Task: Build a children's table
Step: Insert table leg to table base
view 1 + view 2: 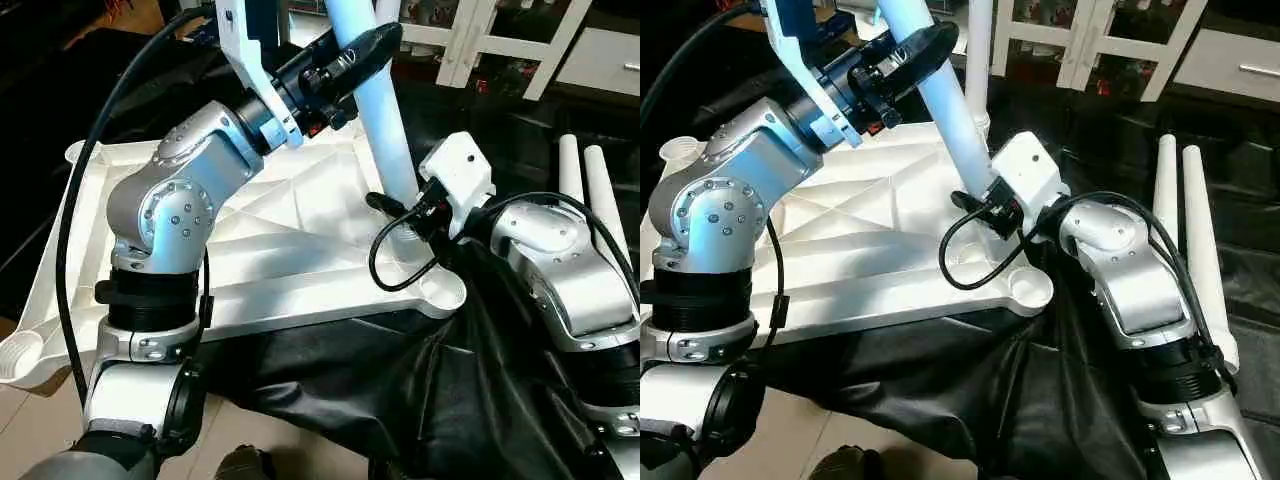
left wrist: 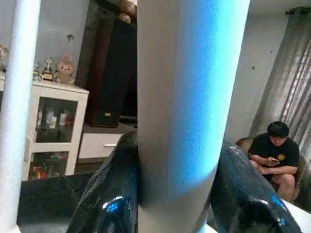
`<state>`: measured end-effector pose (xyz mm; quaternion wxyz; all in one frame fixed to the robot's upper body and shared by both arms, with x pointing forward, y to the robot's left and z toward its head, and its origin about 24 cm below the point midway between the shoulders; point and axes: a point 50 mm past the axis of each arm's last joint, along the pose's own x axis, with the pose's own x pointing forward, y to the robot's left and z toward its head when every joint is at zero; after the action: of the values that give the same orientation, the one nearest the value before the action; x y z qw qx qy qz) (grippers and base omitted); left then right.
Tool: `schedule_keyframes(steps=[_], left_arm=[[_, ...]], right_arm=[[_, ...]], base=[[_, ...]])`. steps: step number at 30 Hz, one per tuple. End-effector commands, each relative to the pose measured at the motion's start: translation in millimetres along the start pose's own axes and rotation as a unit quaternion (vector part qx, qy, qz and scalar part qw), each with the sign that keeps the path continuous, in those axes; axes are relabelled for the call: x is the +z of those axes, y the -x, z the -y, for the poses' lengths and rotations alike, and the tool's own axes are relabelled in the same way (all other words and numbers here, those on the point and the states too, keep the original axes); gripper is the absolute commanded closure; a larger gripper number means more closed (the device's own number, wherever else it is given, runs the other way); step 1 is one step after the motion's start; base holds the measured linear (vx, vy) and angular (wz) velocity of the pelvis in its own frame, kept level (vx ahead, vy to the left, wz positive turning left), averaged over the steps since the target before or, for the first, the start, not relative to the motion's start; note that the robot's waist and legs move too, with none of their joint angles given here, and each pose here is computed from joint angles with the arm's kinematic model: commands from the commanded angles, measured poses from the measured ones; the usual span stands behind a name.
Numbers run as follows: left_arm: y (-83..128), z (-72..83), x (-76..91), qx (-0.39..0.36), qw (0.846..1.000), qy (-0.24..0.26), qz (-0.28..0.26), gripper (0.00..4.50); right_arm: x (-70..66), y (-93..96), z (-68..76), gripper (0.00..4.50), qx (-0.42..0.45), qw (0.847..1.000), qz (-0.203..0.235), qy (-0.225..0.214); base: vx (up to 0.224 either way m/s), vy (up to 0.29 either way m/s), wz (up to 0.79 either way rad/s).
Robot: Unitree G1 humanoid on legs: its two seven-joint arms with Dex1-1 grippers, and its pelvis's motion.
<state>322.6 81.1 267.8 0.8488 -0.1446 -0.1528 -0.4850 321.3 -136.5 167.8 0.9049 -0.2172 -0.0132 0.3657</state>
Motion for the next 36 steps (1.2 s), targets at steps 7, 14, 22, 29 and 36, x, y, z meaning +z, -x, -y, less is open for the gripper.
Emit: schedule_keyframes(steps=[7, 14, 22, 29, 36], left_arm=[[-0.4, 12.7, 0.9, -0.041, 0.999, 0.001, -0.006, 2.85], [0.8, 11.4, 1.3, -0.037, 0.999, -0.004, -0.007, 2.85], [1.6, 10.1, 1.2, -0.034, 0.999, -0.013, -0.011, 2.85], [1.3, 9.1, 0.5, -0.028, 0.999, -0.022, -0.011, 2.50], [8.6, -7.3, 8.5, 0.021, 0.999, -0.013, 0.025, 1.72]], right_arm=[[5.0, -2.3, 2.0, 1.55, -0.002, 1.000, 0.011, -0.002], [5.9, -3.0, 1.1, 2.36, 0.003, 1.000, 0.015, -0.003], [5.8, -2.9, 0.1, 2.62, 0.007, 1.000, 0.017, -0.004], [5.7, -2.6, -0.6, 2.62, 0.008, 1.000, 0.019, -0.008], [3.2, 3.9, 13.4, 2.62, -0.049, 0.993, 0.047, -0.095]], base=[[0.000, 0.000, 0.00], [0.000, 0.000, 0.00], [0.000, 0.000, 0.00], [0.000, 0.000, 0.00], [0.000, 0.000, 0.00]])
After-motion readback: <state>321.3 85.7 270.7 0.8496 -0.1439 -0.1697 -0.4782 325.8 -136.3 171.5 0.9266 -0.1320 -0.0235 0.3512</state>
